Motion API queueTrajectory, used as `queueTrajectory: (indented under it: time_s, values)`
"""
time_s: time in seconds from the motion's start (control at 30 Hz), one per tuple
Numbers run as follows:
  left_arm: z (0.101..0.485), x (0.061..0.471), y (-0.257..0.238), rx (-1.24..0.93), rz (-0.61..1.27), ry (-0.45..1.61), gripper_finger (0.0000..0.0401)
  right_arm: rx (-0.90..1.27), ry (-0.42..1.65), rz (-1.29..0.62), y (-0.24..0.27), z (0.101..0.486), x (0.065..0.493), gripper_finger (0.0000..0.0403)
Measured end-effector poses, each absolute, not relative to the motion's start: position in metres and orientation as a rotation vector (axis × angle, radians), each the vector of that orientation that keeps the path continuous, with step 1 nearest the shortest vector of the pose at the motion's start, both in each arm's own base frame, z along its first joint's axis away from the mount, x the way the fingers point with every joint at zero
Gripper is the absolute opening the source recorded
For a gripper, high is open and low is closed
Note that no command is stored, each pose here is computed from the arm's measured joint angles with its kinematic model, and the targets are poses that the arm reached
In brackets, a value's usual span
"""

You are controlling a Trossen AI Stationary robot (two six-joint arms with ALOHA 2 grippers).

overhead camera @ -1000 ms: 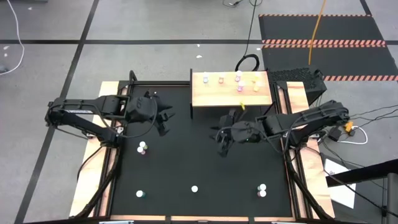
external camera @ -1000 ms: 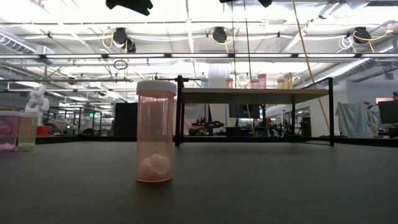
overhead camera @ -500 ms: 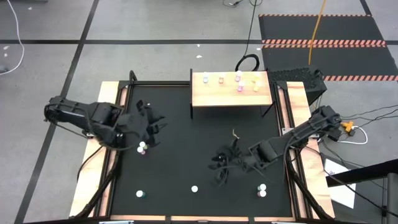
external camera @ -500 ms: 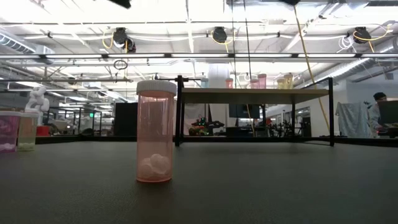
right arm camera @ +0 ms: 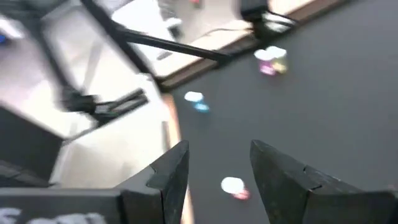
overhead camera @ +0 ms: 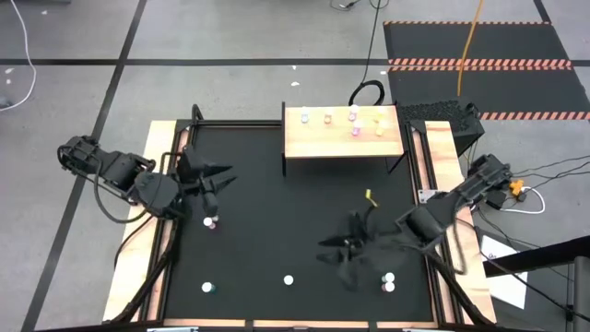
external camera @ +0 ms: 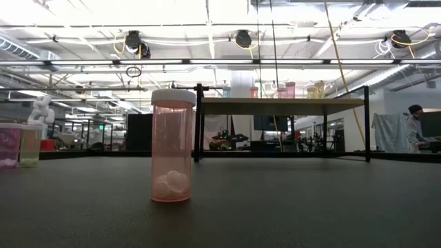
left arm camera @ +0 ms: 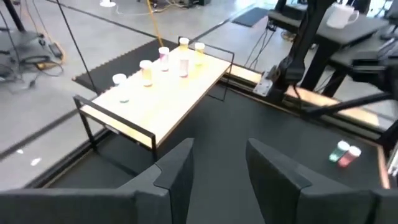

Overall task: Pick and place medicine bottles onto shelf by color
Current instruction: Put the left orange pill bottle on the shelf aligned with the other orange pill bottle

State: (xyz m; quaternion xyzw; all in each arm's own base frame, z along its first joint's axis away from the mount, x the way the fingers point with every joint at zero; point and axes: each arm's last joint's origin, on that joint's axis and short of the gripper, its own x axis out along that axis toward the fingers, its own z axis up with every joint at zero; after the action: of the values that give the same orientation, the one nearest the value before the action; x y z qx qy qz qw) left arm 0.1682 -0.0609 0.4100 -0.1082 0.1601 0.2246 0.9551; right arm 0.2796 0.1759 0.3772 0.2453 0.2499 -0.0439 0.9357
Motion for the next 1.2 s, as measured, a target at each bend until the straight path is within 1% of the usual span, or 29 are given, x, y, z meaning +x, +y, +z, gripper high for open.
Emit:
queueTrajectory:
  time_s: [0.1, 0.17, 0.27, 0.37, 0.47, 0.57, 0.7, 0.77, 0.87, 1.0, 1.1, 1.2]
  values:
    - [0.411, 0.17, -0.062, -0.278, 0.446, 0.311, 0.0147, 0.472, 0.468, 0.028, 0.193, 0.387, 0.272, 0.0164]
    - [0.409, 0.174, -0.065, -0.337, 0.434, 0.315, 0.0147, 0.418, 0.461, 0.103, 0.206, 0.383, 0.266, 0.0164]
    - [0.403, 0.181, -0.073, -0.438, 0.41, 0.338, 0.0147, 0.36, 0.464, 0.15, 0.221, 0.361, 0.26, 0.0164]
    - [0.395, 0.19, -0.087, -0.513, 0.39, 0.371, 0.0147, 0.335, 0.465, 0.16, 0.223, 0.333, 0.262, 0.0164]
    - [0.384, 0.202, -0.109, -0.545, 0.377, 0.392, 0.0147, 0.325, 0.512, 0.137, 0.211, 0.31, 0.272, 0.0164]
    - [0.375, 0.213, -0.134, -0.573, 0.335, 0.384, 0.0147, 0.288, 0.576, 0.179, 0.201, 0.295, 0.285, 0.0164]
    - [0.367, 0.225, -0.162, -0.603, 0.264, 0.359, 0.0147, 0.234, 0.491, 0.261, 0.194, 0.291, 0.312, 0.0164]
    - [0.365, 0.229, -0.17, -0.619, 0.243, 0.343, 0.0147, 0.189, 0.445, 0.291, 0.196, 0.28, 0.328, 0.0168]
    - [0.363, 0.23, -0.177, -0.64, 0.226, 0.338, 0.0147, 0.124, 0.454, 0.282, 0.198, 0.247, 0.352, 0.0186]
    - [0.364, 0.228, -0.178, -0.677, 0.229, 0.335, 0.0147, 0.095, 0.524, 0.252, 0.197, 0.204, 0.371, 0.0226]
    - [0.365, 0.225, -0.179, -0.686, 0.219, 0.336, 0.0147, 0.087, 0.56, 0.26, 0.198, 0.188, 0.375, 0.0256]
    - [0.366, 0.224, -0.179, -0.685, 0.216, 0.335, 0.0147, 0.042, 0.588, 0.274, 0.202, 0.179, 0.374, 0.0277]
